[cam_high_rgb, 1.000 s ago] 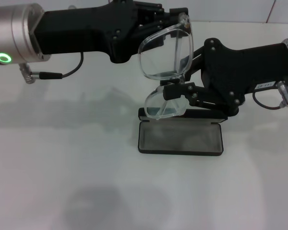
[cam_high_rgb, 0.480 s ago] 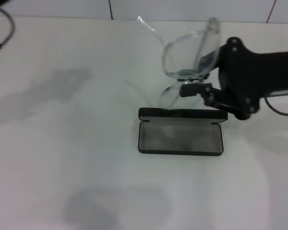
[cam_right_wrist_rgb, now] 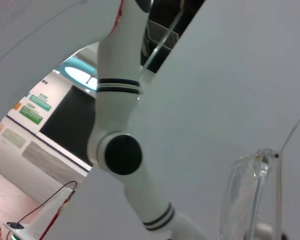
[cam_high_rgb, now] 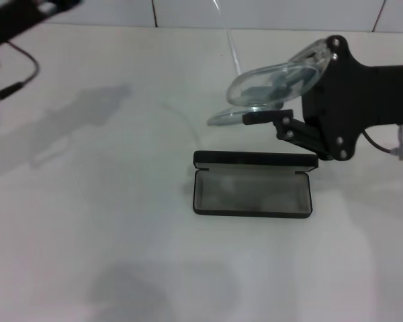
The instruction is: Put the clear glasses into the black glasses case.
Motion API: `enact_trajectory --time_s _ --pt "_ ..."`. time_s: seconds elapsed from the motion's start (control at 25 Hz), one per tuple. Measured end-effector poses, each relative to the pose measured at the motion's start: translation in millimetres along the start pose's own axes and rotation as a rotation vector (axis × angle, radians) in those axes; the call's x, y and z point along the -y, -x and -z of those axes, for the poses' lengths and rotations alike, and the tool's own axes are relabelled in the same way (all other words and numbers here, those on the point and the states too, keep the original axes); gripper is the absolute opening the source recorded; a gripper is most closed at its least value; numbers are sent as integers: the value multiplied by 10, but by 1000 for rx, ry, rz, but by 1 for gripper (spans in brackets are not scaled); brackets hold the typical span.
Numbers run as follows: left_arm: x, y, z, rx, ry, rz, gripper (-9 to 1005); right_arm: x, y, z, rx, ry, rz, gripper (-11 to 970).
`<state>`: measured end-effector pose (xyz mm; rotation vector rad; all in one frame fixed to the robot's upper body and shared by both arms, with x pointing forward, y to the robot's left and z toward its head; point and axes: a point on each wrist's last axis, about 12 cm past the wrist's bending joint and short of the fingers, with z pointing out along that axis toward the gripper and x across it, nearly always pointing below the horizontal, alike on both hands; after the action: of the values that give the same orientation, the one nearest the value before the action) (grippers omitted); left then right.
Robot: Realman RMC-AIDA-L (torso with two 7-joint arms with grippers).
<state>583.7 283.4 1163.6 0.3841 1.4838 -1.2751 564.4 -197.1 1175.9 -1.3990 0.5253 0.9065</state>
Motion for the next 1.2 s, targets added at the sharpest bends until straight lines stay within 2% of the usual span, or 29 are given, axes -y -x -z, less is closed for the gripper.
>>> enact_trajectory --time_s 0.24,0.52,0.76,1.2 --pt "-13 -27 -407 -147 -62 71 126 123 6 -159 22 50 45 113" --pt "89 -63 -627 -229 -140 78 126 120 -95 -264 -7 43 60 113" --pt "172 -49 -686 -249 -210 73 126 105 -164 -298 -37 27 65 112" --pt "321 -25 -651 -240 -349 34 126 79 -186 -263 -54 5 60 112"
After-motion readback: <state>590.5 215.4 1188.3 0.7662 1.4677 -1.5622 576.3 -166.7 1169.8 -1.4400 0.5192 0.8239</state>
